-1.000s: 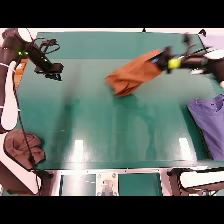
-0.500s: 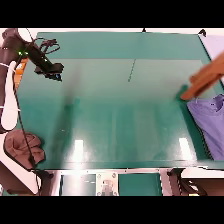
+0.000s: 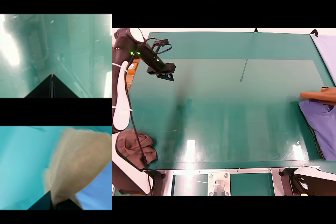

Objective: Fold the shirts.

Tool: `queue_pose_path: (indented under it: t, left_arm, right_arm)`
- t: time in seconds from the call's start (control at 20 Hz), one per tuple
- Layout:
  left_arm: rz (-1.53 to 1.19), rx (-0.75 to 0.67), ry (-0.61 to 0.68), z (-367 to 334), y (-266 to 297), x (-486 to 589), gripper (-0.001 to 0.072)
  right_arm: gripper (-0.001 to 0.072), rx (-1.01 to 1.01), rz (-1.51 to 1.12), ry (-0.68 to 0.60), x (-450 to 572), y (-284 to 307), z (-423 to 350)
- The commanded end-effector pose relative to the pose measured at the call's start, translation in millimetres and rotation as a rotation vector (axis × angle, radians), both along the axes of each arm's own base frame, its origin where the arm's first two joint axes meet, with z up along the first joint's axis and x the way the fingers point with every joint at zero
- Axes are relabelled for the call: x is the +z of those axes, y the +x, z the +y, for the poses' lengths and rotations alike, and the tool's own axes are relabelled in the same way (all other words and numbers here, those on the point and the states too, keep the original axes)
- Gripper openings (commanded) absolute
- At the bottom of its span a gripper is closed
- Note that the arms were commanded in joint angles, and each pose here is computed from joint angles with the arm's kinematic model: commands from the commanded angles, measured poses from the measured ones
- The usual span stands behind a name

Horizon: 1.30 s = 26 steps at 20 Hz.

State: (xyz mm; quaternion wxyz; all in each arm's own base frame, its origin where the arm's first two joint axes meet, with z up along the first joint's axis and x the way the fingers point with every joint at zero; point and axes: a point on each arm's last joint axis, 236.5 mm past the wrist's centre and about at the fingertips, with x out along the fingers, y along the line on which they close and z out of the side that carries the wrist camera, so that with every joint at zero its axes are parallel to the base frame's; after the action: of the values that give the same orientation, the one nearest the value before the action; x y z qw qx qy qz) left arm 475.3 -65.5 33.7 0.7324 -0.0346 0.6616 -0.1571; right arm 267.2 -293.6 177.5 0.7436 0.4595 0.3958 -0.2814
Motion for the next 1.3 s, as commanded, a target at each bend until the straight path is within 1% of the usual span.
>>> queue_pose_path:
  t: [0.0, 0.1, 0.2, 0.35, 0.4, 0.5, 0.55, 0.65, 0.7, 0.75, 0.8, 0.9, 1.0, 1.1, 1.25]
  left_arm:
    - [0.001, -0.005, -0.027, -6.0, -0.9, 2.2, 0.0022]
    - [0.01, -0.011, -0.039, -8.8, -3.2, 2.9, 0.0022]
    - [0.017, -0.016, -0.039, -8.9, -5.2, 2.7, 0.0022]
    - [0.017, -0.017, -0.039, -8.9, -5.2, 2.7, 0.0022]
    - [0.016, -0.016, -0.039, -8.9, -5.0, 2.7, 0.0022]
    - [0.014, -0.015, -0.039, -8.9, -4.5, 2.8, 0.0022]
    - [0.011, -0.015, -0.04, -9.0, -3.7, 2.8, 0.0022]
    - [0.011, -0.018, -0.04, -9.0, -4.1, 3.1, 0.0022]
    - [0.013, -0.03, -0.039, -9.0, -5.8, 4.1, 0.0021]
    - [0.01, -0.039, -0.038, -9.2, -7.9, 7.7, 0.0021]
    - [-0.005, -0.039, -0.042, -10.4, -8.7, 14.7, 0.002]
    - [-0.036, -0.037, -0.051, -12.5, -18.5, 33.4, 0.002]
    - [-0.063, -0.021, -0.078, -18.1, -37.8, 50.2, 0.002]
    - [-0.066, 0.001, -0.093, -20.8, -70.0, 58.3, 0.002]
    - [-0.076, 0.046, -0.116, -30.9, -133.6, 54.5, 0.002]
  right_arm:
    - [0.0017, -0.16, 0.376, 0.049, -48.2, -96.1, 7.0]
    - [0.0016, -0.237, 0.558, 0.096, -76.7, -143.1, 20.5]
    - [0.0017, -0.263, 0.686, 0.143, -106.7, -172.3, 33.8]
    - [0.0018, -0.237, 0.739, 0.197, -156.2, -182.1, 47.4]
    - [0.0052, -0.227, 0.749, 0.21, -172.2, -184.5, 52.4]
    - [0.048, -0.206, 0.786, 0.265, -193.6, -192.5, 68.4]
    - [0.0489, -0.2, 0.799, 0.286, -196.2, -194.2, 72.7]
    - [0.0487, -0.191, 0.741, 0.3, -187.3, -176.2, 71.9]
    - [0.0431, -0.171, 0.636, 0.294, -176.0, -145.4, 69.3]
    - [0.0214, -0.106, 0.517, 0.267, -160.9, -107.7, 68.1]
    - [0.0049, -0.015, 0.391, 0.221, -141.1, -65.6, 70.8]
    - [0.0018, 0.157, 0.228, 0.136, -107.4, -0.6, 94.9]
    - [0.0017, 0.327, 0.139, 0.053, -88.9, 39.8, 136.9]
    - [0.0017, 0.486, 0.11, 0.0, -90.3, 52.9, 189.2]
    - [0.0017, 0.702, 0.12, -0.007, -125.6, 32.4, 276.4]
